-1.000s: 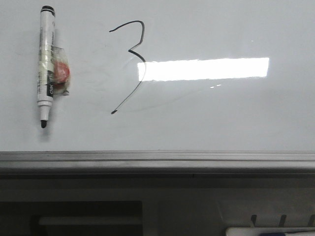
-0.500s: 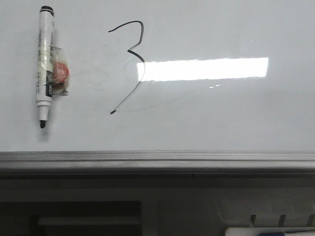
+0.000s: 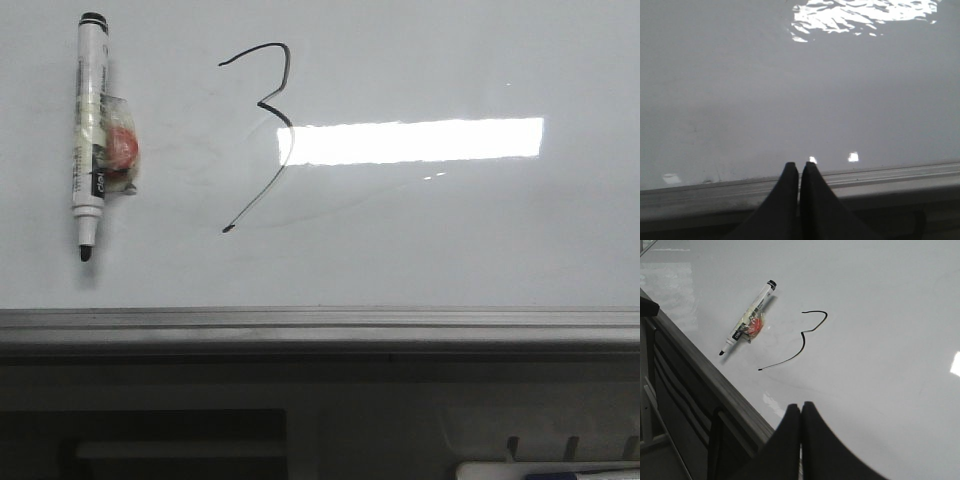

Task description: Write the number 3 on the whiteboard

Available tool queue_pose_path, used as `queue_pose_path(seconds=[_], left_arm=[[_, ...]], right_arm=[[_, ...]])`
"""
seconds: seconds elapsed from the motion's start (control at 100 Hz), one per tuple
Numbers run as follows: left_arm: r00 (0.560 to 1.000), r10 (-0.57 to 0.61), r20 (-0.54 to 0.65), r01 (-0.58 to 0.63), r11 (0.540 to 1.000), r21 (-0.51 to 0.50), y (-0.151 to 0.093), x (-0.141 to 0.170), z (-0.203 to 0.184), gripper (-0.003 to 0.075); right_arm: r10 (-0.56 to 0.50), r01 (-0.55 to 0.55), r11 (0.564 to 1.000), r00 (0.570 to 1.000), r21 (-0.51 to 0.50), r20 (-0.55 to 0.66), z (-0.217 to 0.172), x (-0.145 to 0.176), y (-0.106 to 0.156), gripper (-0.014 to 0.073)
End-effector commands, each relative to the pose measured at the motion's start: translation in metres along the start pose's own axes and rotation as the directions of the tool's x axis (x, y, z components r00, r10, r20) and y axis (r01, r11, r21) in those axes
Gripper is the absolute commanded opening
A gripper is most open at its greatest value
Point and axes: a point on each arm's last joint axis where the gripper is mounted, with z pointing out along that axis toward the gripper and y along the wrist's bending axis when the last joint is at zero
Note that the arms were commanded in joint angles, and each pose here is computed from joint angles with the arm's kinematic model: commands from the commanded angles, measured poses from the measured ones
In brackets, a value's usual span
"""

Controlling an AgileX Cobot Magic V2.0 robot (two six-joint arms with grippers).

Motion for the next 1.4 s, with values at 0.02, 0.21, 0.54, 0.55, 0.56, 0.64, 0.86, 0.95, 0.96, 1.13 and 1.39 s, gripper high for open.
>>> queue_pose_path(seconds=[0.02,0.21,0.54,0.55,0.56,0.64,0.86,0.95,0.96,1.13,1.39], left_arm=[[0.998,-0.014,0.065,0.014,1.0,-0.008,0.0004,-0.0021,-0.0006,-0.0021],[0.998,-0.014,0.065,0.014,1.0,-0.008,0.0004,-0.0021,-0.0006,-0.0021],[0.998,-0.014,0.065,0.014,1.0,-0.008,0.0004,-0.0021,-0.0006,-0.002],[0.998,-0.014,0.065,0.014,1.0,-0.008,0.0004,-0.0021,-0.0006,-0.002],[0.998,-0.014,0.065,0.014,1.0,-0.008,0.0004,-0.0021,-0.0006,-0.0021],[0.998,-0.014,0.065,0.014,1.0,-0.008,0.0004,-0.0021,-0.0006,-0.0021],[0.998,-0.014,0.065,0.014,1.0,-0.008,0.0004,-0.0021,-0.0006,-0.0021],[0.998,-0.014,0.065,0.014,1.0,-0.008,0.0004,-0.0021,-0.0006,-0.002],[0.998,-0.014,0.065,0.014,1.0,-0.008,0.0004,-0.0021,-0.0006,-0.0021],[0.998,-0.014,0.065,0.014,1.0,-0.008,0.0004,-0.0021,-0.0006,-0.002],[0.998,-0.014,0.065,0.014,1.0,-0.008,0.0004,-0.0021,-0.0006,-0.0021]], right_arm=[[-0.001,-0.003,0.999,0.997,0.051,0.074,-0.0008,-0.0135,-0.0065,-0.0049],[-0.001,-0.003,0.999,0.997,0.051,0.074,-0.0008,-0.0135,-0.0065,-0.0049],[-0.001,-0.003,0.999,0.997,0.051,0.074,-0.0008,-0.0135,-0.0065,-0.0049],[-0.001,-0.003,0.999,0.997,0.051,0.074,-0.0008,-0.0135,-0.0065,-0.0049],[-0.001,-0.003,0.999,0.997,0.051,0.074,-0.0008,-0.0135,-0.0065,-0.0049],[-0.001,-0.003,0.999,0.997,0.051,0.074,-0.0008,-0.0135,-0.0065,-0.0049],[-0.001,-0.003,0.999,0.997,0.051,0.074,-0.0008,-0.0135,-0.0065,-0.0049],[-0.001,-0.003,0.999,0.997,0.051,0.074,-0.0008,-0.0135,-0.0065,-0.0049],[-0.001,-0.003,0.999,0.997,0.051,0.074,-0.0008,-0.0135,-0.0065,-0.0049],[-0.001,-0.003,0.999,0.997,0.051,0.074,-0.0008,-0.0135,-0.0065,-0.0049],[0.069,-0.073,0.996,0.994,0.051,0.086,-0.0008,-0.0143,-0.007,-0.0049]])
